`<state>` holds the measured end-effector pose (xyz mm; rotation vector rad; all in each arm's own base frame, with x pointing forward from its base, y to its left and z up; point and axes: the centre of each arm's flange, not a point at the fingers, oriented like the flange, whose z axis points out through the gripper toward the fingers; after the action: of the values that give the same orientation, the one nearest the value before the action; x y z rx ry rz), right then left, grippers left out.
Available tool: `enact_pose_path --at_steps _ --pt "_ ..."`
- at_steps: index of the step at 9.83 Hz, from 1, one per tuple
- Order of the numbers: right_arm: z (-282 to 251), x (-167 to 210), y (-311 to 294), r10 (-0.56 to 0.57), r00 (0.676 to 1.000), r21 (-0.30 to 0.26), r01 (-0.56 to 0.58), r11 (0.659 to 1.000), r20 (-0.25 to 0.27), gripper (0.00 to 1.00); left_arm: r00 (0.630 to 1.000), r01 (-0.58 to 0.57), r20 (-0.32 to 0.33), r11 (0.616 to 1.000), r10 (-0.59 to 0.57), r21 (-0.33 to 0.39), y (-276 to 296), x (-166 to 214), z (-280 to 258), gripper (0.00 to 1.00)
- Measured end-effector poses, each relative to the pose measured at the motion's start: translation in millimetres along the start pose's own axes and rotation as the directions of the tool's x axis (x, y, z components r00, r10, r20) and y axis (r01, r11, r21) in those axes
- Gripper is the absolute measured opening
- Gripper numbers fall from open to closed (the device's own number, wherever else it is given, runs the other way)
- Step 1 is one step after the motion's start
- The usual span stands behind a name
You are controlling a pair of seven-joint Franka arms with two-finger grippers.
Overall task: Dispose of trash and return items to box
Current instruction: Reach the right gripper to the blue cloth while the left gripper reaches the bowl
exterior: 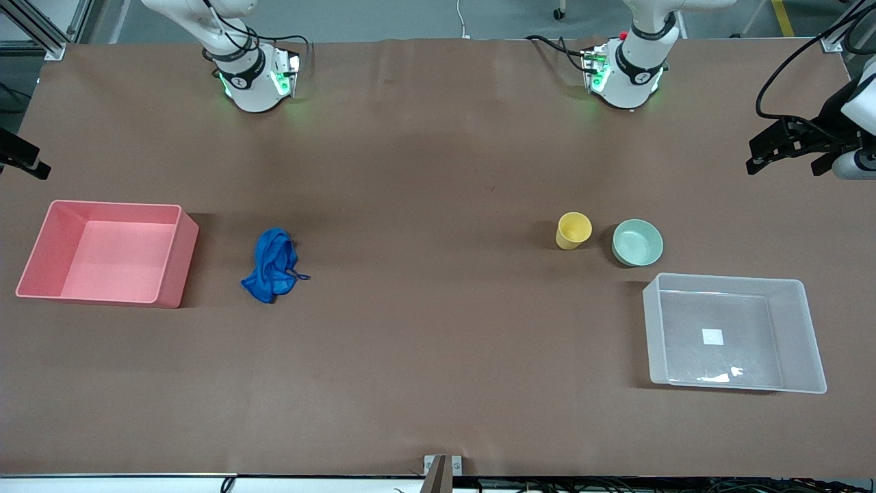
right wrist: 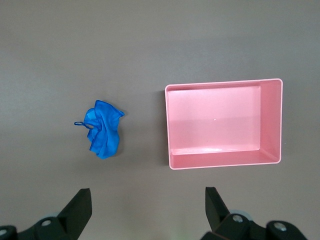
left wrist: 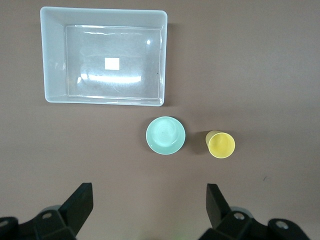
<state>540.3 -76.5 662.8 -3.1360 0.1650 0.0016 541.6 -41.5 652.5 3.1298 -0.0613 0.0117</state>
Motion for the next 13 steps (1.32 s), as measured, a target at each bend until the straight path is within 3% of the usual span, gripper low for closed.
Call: enact_pose_path --at_steps 6,9,11,13 --pt "1.5 -1.8 -0.9 -0.004 1.0 0.001 0.004 1.0 0.017 1.0 0.999 0.041 0.027 0.999 -0.041 0.002 -1.2 -1.6 8.9 1.0" --pt "18.2 0.8 -39.7 -0.078 0.996 0.006 0.077 0.997 0.042 1.0 0.997 0.058 0.045 0.998 -0.058 0.003 -10.0 3.6 71.7 1.0" --pt "88.4 13.3 -100.4 -0.109 0.993 0.004 0.109 0.994 0.05 1.0 0.997 0.072 0.025 0.997 -0.072 0.003 -20.9 -5.6 146.7 1.0" --pt "191.4 22.0 -136.7 -0.147 0.988 0.011 0.147 0.989 0.044 1.0 0.997 0.077 -0.016 0.997 -0.077 0.003 -24.4 -24.1 224.3 1.0"
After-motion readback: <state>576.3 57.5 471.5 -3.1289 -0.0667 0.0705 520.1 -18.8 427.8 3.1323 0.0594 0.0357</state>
